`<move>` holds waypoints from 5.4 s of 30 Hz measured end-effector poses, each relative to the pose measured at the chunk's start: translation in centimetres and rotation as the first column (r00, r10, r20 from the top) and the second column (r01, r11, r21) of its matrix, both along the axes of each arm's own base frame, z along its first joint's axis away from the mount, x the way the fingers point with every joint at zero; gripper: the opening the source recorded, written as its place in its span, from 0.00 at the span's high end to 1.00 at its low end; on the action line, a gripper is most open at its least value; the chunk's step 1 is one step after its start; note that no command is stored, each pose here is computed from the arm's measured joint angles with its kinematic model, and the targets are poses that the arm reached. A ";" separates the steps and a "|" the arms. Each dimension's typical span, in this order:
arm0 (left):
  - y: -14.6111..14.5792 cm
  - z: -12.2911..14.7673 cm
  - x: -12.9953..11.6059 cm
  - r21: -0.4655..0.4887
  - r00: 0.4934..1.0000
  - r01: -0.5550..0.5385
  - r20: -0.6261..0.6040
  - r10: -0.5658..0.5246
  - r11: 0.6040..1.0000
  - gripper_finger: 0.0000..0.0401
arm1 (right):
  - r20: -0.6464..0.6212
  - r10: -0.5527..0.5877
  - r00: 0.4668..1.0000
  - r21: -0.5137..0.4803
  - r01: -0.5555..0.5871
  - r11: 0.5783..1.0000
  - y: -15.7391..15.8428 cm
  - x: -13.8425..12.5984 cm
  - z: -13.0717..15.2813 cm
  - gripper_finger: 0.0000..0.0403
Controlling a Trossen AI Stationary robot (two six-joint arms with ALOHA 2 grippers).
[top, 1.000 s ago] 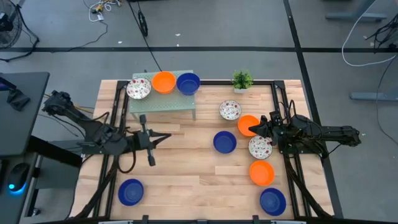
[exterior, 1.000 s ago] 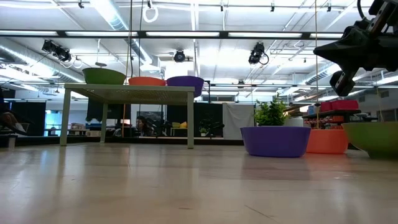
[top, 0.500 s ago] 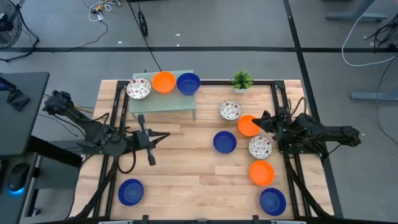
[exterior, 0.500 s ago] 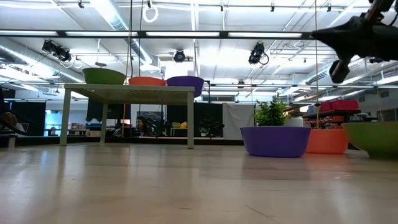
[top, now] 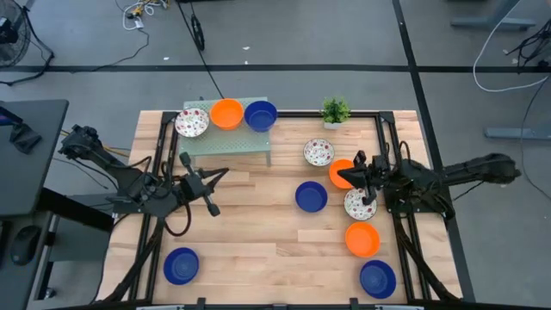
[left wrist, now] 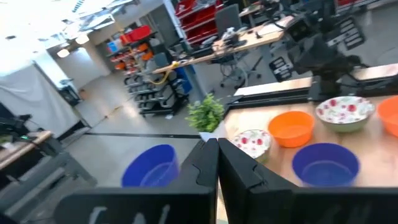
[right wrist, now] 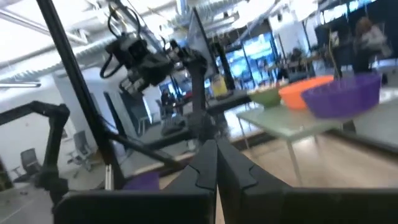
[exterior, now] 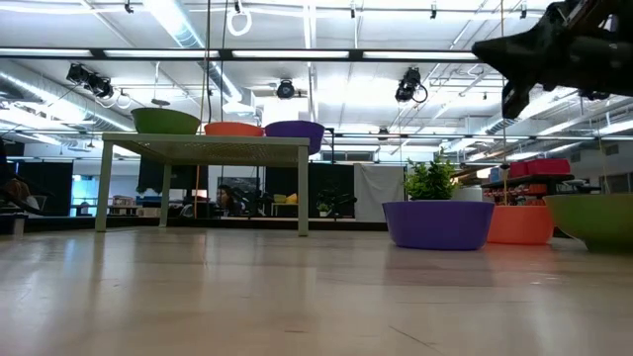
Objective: Pick & Place Mini bowls
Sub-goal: Stack the blue bowl on top of the other blue bowl on the shelf
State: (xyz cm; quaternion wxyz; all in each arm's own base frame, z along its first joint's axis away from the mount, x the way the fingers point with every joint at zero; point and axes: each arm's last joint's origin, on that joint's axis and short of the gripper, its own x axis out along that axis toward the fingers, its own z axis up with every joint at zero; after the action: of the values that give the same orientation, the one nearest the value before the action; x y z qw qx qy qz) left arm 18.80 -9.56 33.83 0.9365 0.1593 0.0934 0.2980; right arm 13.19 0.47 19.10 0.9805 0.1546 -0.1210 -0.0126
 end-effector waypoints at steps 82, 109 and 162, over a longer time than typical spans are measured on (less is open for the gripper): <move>0.7 0.0 0.1 0.018 0.994 -0.105 0.008 0.105 0.994 0.96 | -0.687 -0.249 0.682 -0.681 -0.487 0.546 4.1 21.5 14.6 1.00; 0.7 0.0 0.1 0.020 0.994 -0.105 0.007 0.105 0.994 0.96 | -0.836 -0.372 0.403 -0.545 -0.534 0.647 -14.5 28.4 15.1 1.00; 0.7 0.0 0.1 0.021 0.994 -0.105 0.006 0.105 0.994 0.96 | -0.842 -0.275 0.464 -0.506 -0.504 0.699 -14.9 29.1 14.6 0.80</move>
State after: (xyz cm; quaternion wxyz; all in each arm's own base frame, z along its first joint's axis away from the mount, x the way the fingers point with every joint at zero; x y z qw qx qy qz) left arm 18.89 -8.90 33.85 0.9181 0.1634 0.0961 0.3482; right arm 42.28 -14.44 33.70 0.8731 -0.2520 0.4163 0.0305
